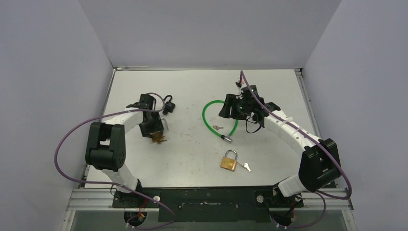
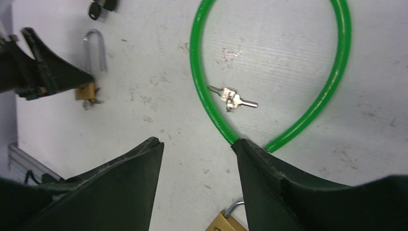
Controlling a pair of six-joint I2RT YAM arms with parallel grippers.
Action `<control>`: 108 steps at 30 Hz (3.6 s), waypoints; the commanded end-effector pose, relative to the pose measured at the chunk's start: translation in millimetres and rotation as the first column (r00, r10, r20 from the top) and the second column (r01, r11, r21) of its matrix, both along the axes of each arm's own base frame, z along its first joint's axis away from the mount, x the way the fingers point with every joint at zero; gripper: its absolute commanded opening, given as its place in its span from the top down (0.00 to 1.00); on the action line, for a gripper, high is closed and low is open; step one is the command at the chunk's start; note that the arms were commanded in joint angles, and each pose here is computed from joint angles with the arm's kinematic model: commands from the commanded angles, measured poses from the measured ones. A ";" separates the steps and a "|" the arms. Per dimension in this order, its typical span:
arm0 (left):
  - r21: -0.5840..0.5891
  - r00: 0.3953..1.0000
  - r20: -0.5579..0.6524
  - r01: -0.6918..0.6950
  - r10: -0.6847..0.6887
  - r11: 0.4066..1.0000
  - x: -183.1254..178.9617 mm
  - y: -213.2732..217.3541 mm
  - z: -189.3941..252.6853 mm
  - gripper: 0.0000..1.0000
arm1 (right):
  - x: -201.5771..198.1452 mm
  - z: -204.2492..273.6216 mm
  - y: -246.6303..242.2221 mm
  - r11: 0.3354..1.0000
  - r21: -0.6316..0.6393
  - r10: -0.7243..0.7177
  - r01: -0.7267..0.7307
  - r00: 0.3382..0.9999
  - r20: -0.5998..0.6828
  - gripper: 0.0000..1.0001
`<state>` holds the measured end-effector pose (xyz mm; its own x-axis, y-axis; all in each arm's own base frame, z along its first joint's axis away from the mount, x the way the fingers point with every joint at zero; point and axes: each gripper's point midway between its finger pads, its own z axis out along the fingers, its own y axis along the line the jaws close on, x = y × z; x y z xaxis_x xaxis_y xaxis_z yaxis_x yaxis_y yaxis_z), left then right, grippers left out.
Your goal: Unlock with the key
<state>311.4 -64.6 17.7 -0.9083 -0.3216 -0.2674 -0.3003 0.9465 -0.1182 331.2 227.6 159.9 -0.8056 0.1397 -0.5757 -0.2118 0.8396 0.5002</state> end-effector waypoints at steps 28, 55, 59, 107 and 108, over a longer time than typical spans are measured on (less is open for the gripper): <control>-0.252 0.897 0.420 -0.031 0.138 0.967 33.2 -20.0 127.9 0.22 | 14.7 -106.3 22.9 0.934 -0.344 0.067 -0.093 0.994 -0.088 0.73; -0.351 0.902 0.399 -0.013 0.163 0.936 28.0 -38.8 122.4 0.23 | 34.0 -111.0 36.7 0.921 -0.378 0.074 -0.092 0.995 -0.061 0.70; -0.350 0.904 0.396 -0.016 0.163 0.937 27.6 -38.8 121.2 0.23 | 37.8 -112.0 38.4 0.920 -0.382 0.074 -0.091 0.996 -0.057 0.70; -0.658 0.693 0.703 0.548 0.161 0.516 7.5 -191.3 264.5 0.09 | -39.9 95.0 94.9 0.863 0.129 0.367 -0.489 0.780 0.506 1.00; -0.658 0.689 0.708 0.559 0.159 0.505 6.3 -195.1 267.2 0.09 | -44.8 99.7 96.8 0.850 0.140 0.378 -0.509 0.772 0.511 1.00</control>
<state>321.3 -238.5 228.8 -0.7255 -0.5328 -0.4356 0.1803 0.4636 -0.8675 311.3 308.6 219.9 -0.5376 0.0072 -0.8432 -0.6695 0.6042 0.4320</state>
